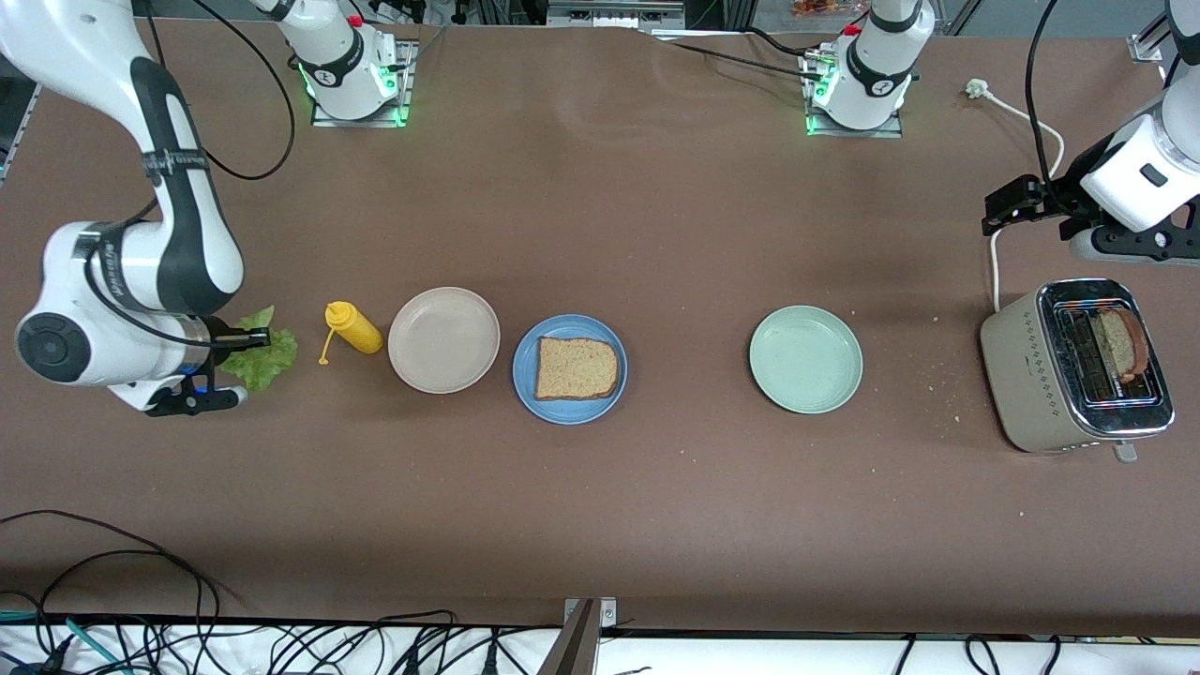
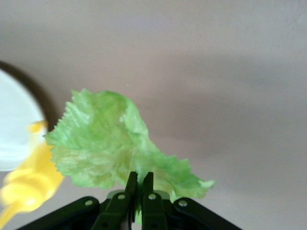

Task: Make sandwich in blue plate with both arms
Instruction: 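Carry the lettuce leaf over the bread on the blue plate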

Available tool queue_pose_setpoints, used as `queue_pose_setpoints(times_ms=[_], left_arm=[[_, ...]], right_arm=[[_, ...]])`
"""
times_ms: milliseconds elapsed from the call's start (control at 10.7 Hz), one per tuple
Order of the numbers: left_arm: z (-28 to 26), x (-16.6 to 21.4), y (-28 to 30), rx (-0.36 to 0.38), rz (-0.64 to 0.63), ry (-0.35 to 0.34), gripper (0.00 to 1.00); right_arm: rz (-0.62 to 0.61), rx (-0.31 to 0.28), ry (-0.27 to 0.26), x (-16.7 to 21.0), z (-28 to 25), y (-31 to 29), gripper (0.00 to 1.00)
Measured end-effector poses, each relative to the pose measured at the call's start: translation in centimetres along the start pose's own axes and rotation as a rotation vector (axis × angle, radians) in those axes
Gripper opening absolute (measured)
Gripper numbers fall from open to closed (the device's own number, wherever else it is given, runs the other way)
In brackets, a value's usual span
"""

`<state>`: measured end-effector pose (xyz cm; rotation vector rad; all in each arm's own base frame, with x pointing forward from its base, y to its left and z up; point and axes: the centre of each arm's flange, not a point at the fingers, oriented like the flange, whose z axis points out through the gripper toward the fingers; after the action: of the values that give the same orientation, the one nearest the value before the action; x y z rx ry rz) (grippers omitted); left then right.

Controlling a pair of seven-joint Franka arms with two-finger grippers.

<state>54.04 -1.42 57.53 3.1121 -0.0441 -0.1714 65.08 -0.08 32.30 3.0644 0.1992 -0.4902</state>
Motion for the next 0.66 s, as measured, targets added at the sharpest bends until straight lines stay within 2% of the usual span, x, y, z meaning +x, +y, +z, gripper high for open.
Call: queue_pose_setpoints(times_ms=[281,469,657], left_arm=[[0.0,0.0,0.0,0.0,0.0,0.0,1.0],[0.0,0.0,0.0,0.0,-0.001,-0.001,1.0],[0.0,0.0,-0.1,0.0,-0.002,-0.001,1.0]], right_arm=[[-0.083,-0.023,0.046,0.1,-7.0,-5.9,0.07],[-0.152,0.004,0.075,0.2,-8.2,-12.6,0.07],[-0.137,0.022,0.109,0.2,-7.6,-21.6,0.07]])
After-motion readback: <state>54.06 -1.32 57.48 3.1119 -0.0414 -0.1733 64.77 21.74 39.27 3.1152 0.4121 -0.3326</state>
